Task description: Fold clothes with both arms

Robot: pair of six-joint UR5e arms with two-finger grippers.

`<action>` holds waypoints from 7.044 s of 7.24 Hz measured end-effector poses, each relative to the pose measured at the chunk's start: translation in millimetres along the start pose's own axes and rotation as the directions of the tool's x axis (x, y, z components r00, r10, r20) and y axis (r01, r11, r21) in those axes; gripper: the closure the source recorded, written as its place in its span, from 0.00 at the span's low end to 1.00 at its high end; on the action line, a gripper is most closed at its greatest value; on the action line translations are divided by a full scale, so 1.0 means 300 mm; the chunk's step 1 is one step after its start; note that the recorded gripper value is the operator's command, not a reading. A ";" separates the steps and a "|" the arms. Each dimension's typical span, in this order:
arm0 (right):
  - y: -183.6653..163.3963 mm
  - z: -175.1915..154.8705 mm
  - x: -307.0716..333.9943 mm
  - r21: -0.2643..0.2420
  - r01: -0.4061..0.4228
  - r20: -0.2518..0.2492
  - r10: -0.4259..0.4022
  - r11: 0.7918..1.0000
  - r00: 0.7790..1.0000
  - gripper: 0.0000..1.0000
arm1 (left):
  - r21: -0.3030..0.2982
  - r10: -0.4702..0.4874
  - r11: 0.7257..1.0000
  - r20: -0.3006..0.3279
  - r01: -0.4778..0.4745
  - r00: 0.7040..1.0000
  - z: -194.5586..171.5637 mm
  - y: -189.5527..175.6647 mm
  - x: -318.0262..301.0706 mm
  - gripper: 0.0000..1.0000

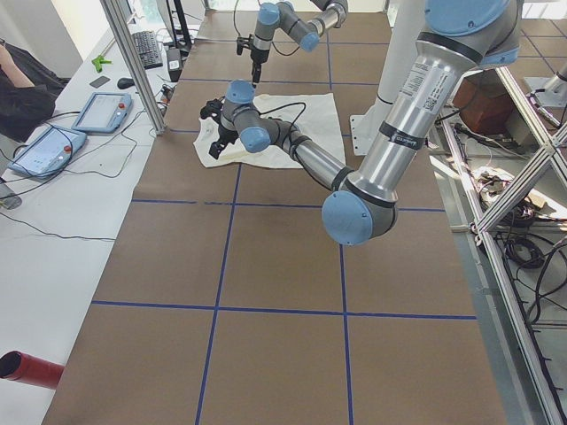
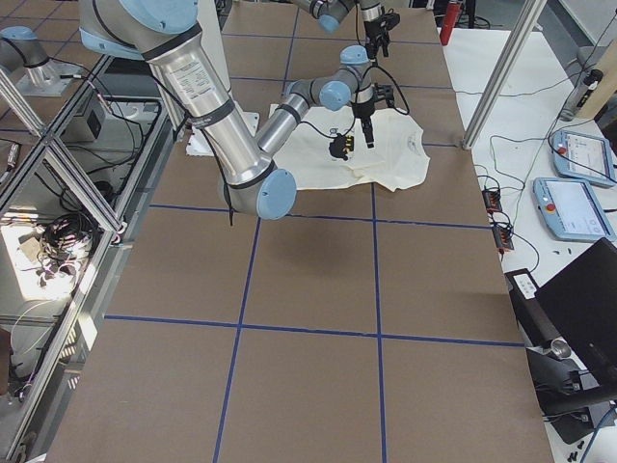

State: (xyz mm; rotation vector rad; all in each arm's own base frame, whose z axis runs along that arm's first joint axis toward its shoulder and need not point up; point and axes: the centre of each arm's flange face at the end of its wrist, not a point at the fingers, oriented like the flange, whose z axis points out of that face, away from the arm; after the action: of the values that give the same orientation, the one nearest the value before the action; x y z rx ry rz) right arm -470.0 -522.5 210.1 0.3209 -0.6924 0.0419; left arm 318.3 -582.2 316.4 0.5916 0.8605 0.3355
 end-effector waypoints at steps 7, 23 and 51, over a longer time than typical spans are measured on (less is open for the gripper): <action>0.112 0.221 -0.306 0.042 0.089 -0.154 -0.082 0.995 0.985 0.50 | -0.099 -0.380 0.922 -0.060 0.373 0.923 -0.025 0.204 -0.071 0.00; 0.201 0.342 -0.394 0.030 0.233 -0.238 -0.219 0.972 0.946 0.82 | -0.110 -0.387 0.919 -0.055 0.379 0.921 -0.002 0.209 -0.073 0.00; -0.214 0.279 0.184 -0.023 0.265 -0.142 -0.265 0.964 0.954 0.00 | -0.093 -0.374 0.925 -0.067 0.368 0.925 -0.011 0.189 -0.051 0.00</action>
State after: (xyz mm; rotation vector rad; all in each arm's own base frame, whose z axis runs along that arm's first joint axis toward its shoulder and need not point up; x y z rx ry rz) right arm -470.1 -612.8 287.8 0.4012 -0.5017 -0.1909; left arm 303.9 -543.7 358.6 0.3312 1.0141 0.0476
